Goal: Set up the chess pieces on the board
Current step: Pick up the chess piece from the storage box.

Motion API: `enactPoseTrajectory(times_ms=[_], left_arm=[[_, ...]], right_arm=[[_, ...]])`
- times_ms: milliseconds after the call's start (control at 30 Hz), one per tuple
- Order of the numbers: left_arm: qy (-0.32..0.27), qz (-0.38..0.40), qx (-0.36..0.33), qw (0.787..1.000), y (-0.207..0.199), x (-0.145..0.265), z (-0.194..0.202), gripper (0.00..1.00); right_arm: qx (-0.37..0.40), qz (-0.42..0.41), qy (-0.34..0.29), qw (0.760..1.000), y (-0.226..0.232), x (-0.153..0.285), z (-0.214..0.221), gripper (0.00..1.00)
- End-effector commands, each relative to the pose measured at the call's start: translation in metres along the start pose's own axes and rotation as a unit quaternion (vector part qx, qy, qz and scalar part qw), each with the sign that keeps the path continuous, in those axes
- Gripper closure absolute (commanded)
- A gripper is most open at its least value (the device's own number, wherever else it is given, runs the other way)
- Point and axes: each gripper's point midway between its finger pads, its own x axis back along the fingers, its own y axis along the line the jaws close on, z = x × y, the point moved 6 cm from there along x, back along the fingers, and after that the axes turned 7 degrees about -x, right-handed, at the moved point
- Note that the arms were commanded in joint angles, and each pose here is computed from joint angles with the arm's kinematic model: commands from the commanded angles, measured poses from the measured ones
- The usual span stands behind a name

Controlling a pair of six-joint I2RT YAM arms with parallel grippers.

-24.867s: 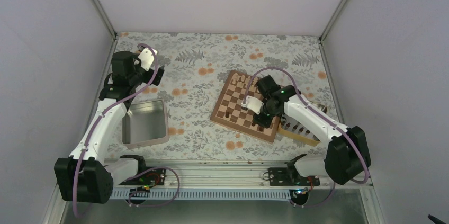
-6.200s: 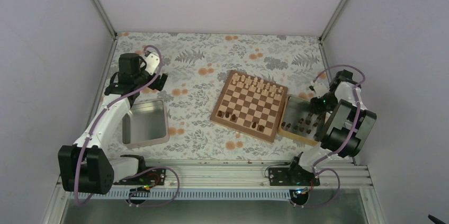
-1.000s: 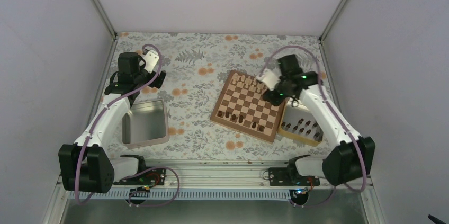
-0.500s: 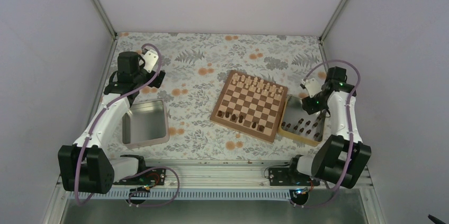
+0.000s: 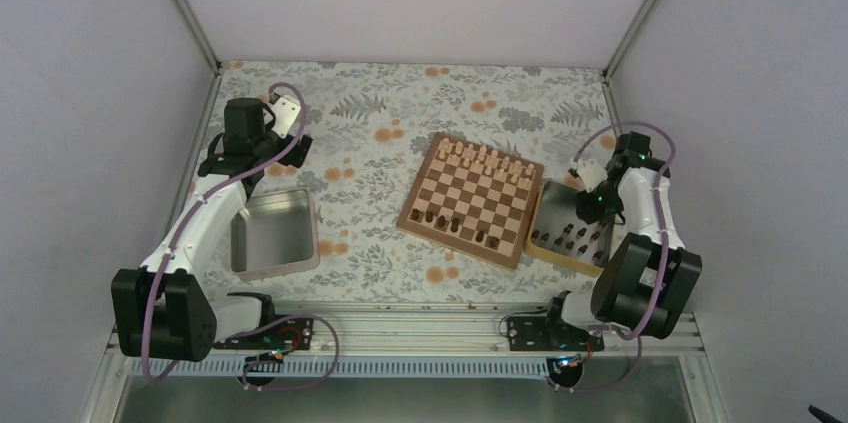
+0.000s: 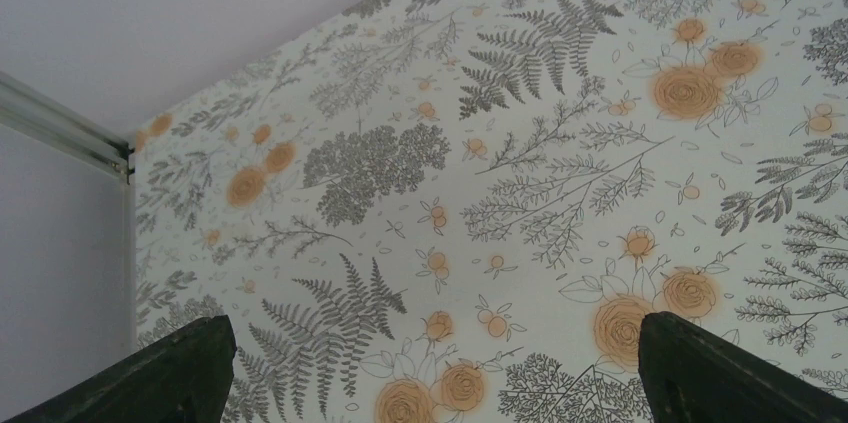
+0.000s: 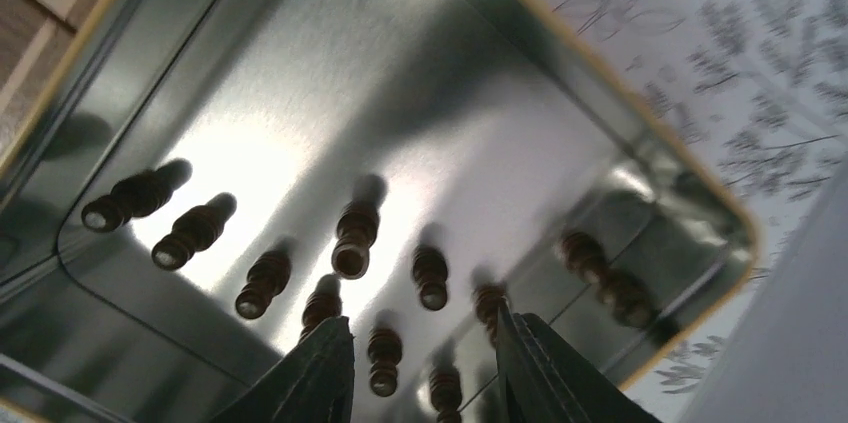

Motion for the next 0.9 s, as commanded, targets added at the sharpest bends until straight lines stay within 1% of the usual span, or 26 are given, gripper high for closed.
enactPoseTrajectory(times_ms=[0,100,233,367,533,867], left_arm=[[0.007,0.000,-0.006,1.000,0.001,-0.003,0.000,0.00],[0.006,-0.001,-0.005,1.000,0.001,-0.003,0.000,0.00],[0.006,0.003,-0.005,1.000,-0.001,-0.004,0.001,0.00],[0.002,0.002,-0.003,1.000,0.000,-0.002,-0.001,0.00],[-0.003,0.006,-0.002,1.000,-0.001,0.000,-0.002,0.00],[-0.009,0.008,-0.002,1.000,-0.002,0.003,-0.004,0.00]], right_arm=[[0.020,-0.022,0.041,0.999,0.019,-0.014,0.019,0.61],[0.033,-0.038,0.046,0.998,0.030,-0.023,0.022,0.61],[0.045,-0.038,0.048,0.997,0.040,-0.032,0.021,0.61],[0.045,-0.027,0.039,0.998,0.038,-0.036,0.019,0.61],[0.039,-0.009,0.046,0.998,0.035,-0.046,0.021,0.62],[0.035,-0.012,0.030,0.999,0.031,-0.046,0.010,0.62]])
